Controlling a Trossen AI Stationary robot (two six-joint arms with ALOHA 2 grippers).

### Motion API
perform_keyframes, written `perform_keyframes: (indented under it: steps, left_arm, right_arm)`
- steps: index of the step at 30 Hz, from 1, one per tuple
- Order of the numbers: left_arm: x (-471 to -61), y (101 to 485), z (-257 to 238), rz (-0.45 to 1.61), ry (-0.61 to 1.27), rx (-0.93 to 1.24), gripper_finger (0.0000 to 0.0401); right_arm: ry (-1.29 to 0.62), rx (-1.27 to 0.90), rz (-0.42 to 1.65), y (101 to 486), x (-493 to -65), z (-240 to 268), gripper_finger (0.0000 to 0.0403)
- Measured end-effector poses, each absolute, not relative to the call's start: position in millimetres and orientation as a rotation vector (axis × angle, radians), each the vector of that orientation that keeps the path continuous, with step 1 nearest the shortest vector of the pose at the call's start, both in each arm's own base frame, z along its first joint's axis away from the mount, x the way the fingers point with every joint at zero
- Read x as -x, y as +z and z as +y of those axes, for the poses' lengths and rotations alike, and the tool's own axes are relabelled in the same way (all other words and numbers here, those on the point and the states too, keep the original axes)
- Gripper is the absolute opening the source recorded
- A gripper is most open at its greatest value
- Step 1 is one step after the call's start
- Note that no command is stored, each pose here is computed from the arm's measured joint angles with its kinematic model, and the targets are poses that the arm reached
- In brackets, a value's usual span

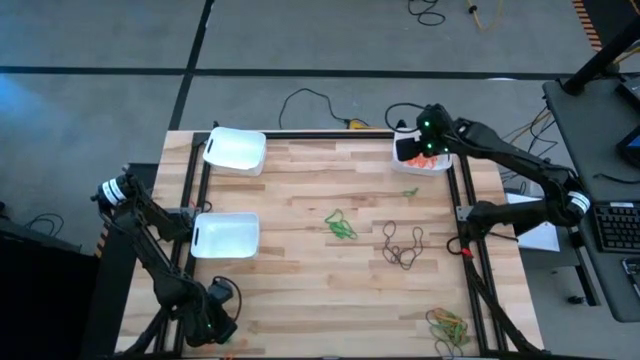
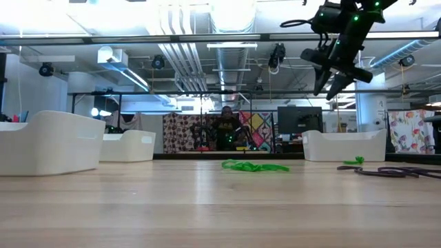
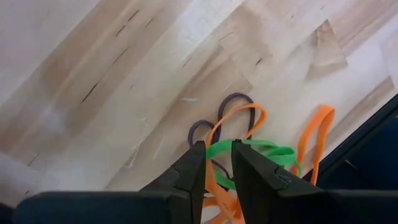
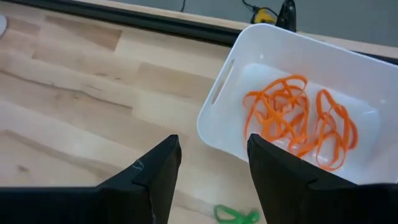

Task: Sort rubber bands into baskets
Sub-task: Put the green rubber band into the bottom white bin

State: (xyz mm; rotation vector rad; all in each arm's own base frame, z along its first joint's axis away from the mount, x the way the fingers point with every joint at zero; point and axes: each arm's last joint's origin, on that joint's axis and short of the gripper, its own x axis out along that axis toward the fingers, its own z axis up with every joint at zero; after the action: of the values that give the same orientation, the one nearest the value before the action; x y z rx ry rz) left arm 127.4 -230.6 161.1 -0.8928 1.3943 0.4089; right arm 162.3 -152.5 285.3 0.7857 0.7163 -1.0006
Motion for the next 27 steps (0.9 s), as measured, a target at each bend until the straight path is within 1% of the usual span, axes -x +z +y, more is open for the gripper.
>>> perform_keyframes:
  steps: [21,27]
  left_arm:
    - [-127.0,151.4,-231.2,1.432,0.389,0.805,0.0062]
    - [-127.4,151.4,-231.8,1.429,0.382,0.811,0.0049]
  right_arm:
    - [-0.998,-0.816,0.705,284.5,-167.1,-149.0,0.0178]
    - [-0.998,-0.812,0.707,284.5,-167.1,-149.1,0.0178]
